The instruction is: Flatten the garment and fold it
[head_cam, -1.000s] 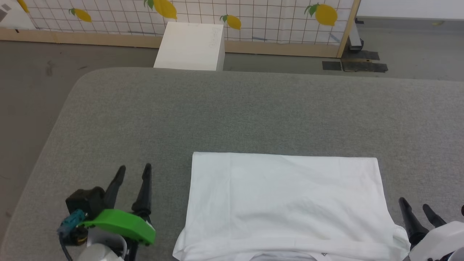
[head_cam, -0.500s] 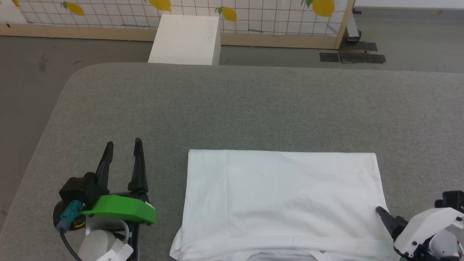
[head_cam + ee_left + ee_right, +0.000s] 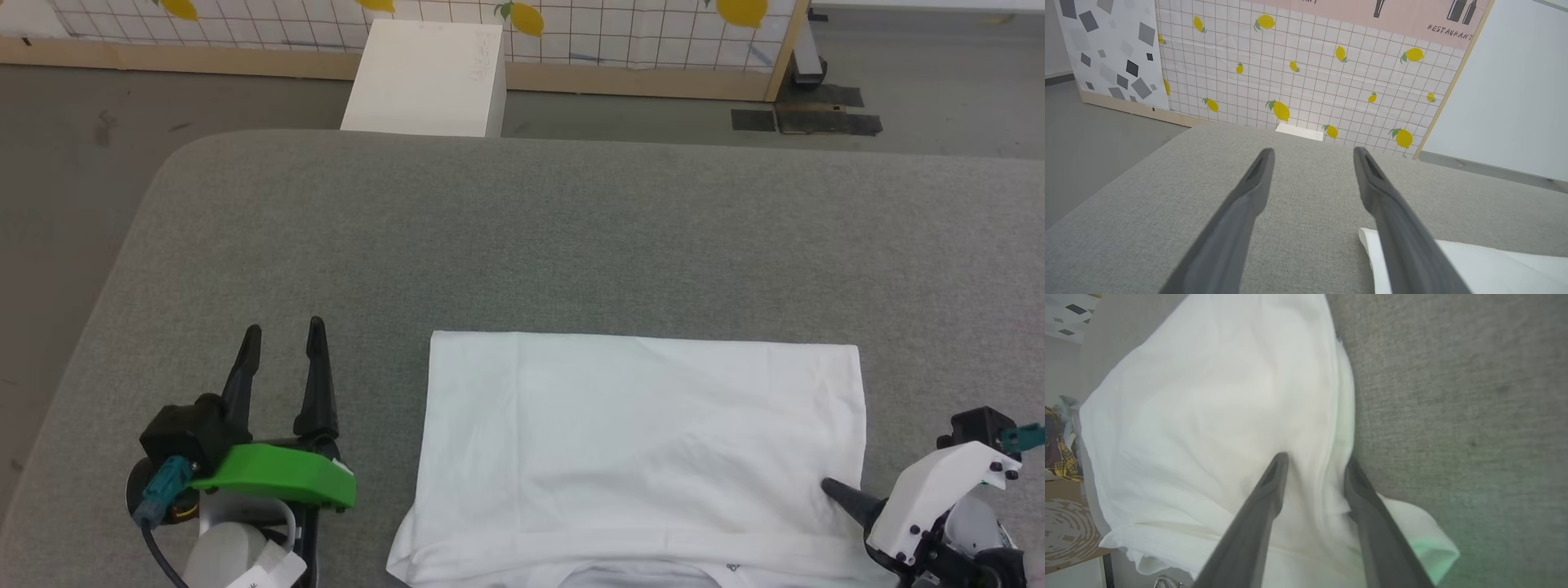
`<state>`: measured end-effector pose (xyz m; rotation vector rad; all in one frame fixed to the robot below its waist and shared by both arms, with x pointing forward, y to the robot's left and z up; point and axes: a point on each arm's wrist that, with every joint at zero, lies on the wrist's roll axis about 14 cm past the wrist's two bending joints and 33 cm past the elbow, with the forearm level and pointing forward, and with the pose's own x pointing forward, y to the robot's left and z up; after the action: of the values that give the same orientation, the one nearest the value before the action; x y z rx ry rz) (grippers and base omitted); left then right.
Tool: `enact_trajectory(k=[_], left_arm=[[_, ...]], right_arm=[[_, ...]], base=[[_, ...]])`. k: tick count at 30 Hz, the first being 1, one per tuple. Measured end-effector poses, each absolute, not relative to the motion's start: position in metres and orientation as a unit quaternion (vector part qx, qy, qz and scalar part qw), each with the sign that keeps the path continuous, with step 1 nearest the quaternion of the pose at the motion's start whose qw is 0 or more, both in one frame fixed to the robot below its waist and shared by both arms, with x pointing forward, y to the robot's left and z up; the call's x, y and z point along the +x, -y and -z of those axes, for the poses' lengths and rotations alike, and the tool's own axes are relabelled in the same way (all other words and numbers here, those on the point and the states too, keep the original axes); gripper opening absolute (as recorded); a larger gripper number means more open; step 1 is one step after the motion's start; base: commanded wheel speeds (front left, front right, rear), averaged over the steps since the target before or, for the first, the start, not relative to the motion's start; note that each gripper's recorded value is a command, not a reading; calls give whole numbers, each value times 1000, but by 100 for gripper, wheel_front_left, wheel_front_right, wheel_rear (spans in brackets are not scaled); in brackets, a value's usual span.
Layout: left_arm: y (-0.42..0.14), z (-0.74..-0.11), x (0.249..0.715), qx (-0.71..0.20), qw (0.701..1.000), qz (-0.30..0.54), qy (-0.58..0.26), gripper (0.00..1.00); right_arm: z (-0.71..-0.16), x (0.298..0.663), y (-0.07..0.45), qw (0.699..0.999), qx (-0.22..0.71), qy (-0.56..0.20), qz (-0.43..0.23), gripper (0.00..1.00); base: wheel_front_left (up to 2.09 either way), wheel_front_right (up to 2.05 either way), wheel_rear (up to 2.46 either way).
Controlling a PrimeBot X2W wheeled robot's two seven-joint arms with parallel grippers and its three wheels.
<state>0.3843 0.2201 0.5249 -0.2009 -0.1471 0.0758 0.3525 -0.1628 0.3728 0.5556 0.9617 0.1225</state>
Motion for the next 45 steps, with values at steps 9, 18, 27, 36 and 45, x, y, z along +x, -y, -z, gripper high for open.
enact_trajectory(k=[9,18,27,36,45], left_arm=[[-217,-524,386,-101,992,-35,72,100],[-207,-523,389,-104,992,-22,70,100],[-200,-524,388,-105,992,-15,70,100],[-194,-525,386,-107,992,-5,71,100],[-199,-520,387,-109,992,-14,63,100]], right_arm=[[-382,358,212,882,248,-400,26,0],[-390,333,296,897,184,-372,154,0],[-427,332,301,923,116,-336,148,0],[-485,347,209,953,55,-299,-11,0],[-494,354,75,925,-40,-309,-217,0]], base=[[0,0,0],[0,0,0],[0,0,0],[0,0,0],[0,0,0]])
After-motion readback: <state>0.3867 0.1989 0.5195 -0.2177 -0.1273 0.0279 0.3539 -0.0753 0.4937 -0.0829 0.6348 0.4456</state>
